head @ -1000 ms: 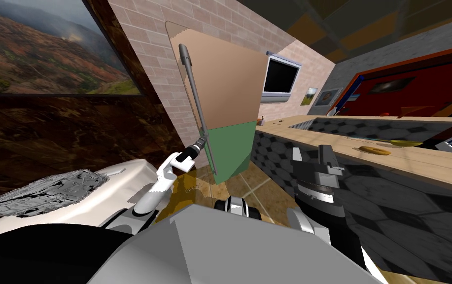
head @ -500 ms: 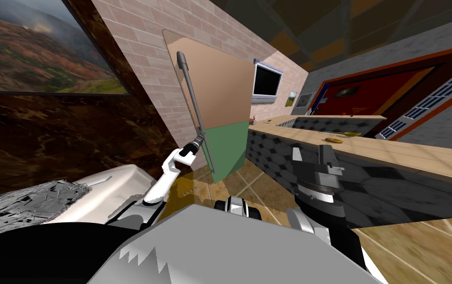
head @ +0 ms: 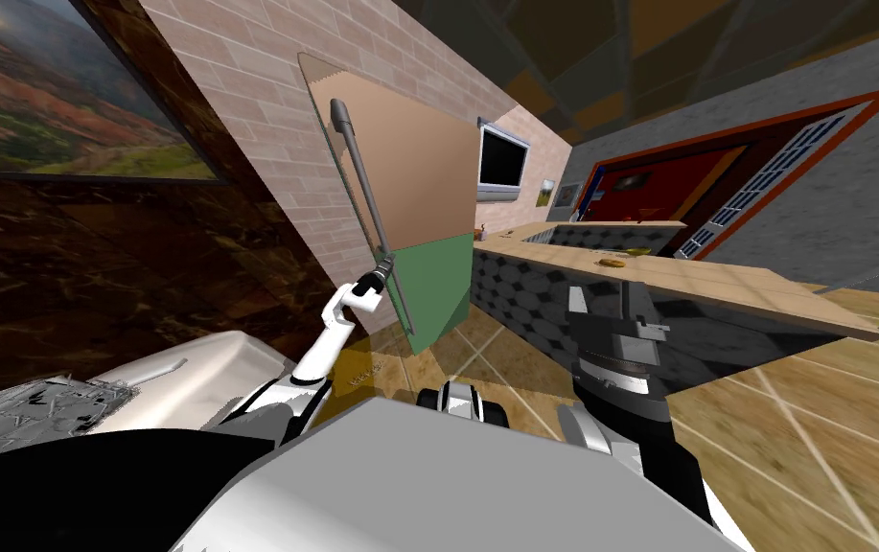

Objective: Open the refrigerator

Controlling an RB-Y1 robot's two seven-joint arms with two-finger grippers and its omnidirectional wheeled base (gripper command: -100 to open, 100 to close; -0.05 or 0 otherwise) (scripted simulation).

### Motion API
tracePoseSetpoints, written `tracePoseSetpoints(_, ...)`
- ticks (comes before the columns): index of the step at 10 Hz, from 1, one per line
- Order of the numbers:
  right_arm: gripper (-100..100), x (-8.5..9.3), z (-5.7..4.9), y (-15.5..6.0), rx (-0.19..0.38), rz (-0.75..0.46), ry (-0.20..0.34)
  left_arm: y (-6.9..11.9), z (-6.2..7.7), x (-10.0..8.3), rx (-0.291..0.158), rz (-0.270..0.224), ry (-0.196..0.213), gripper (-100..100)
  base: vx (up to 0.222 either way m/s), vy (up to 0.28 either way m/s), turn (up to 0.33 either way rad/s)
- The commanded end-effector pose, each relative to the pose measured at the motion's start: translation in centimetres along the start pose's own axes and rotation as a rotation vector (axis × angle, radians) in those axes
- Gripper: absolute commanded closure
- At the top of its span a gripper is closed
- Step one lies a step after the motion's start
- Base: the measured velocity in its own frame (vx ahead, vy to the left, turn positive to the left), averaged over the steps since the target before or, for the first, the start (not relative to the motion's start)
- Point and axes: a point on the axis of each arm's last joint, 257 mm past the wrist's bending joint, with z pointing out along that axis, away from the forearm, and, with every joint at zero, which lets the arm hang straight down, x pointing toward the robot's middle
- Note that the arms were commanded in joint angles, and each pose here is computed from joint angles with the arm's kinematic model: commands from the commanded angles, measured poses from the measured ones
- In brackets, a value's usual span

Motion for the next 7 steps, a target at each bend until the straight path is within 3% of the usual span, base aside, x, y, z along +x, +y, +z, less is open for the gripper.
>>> tracePoseSetpoints(1,0,0.0,0.0,0.0,0.000,0.000,0.000,2.1,1.0,-0.7,-0.044,0.002,-0.018,-100,-0.049,0.016,-0.008)
tracePoseSetpoints(2,0,0.0,0.0,0.0,0.000,0.000,0.000,1.0,1.8,-1.9,-0.026,0.003,-0.050,-100,-0.084,0.019,-0.222)
tracePoseSetpoints(4,0,0.0,0.0,0.0,0.000,0.000,0.000,3.0,2.2,-1.9,-0.066,0.003,-0.049,-100,-0.070,0.016,-0.086)
tracePoseSetpoints(5,0,0.0,0.0,0.0,0.000,0.000,0.000,2.4,3.2,-3.1,-0.060,0.002,-0.079,-100,-0.082,0.004,-0.175)
tracePoseSetpoints(6,0,0.0,0.0,0.0,0.000,0.000,0.000,3.8,3.4,-3.0,-0.089,0.002,-0.078,-100,-0.102,0.011,-0.154)
tracePoseSetpoints(7,0,0.0,0.0,0.0,0.000,0.000,0.000,3.0,4.3,-4.1,-0.079,0.001,-0.105,-100,-0.129,0.007,-0.235)
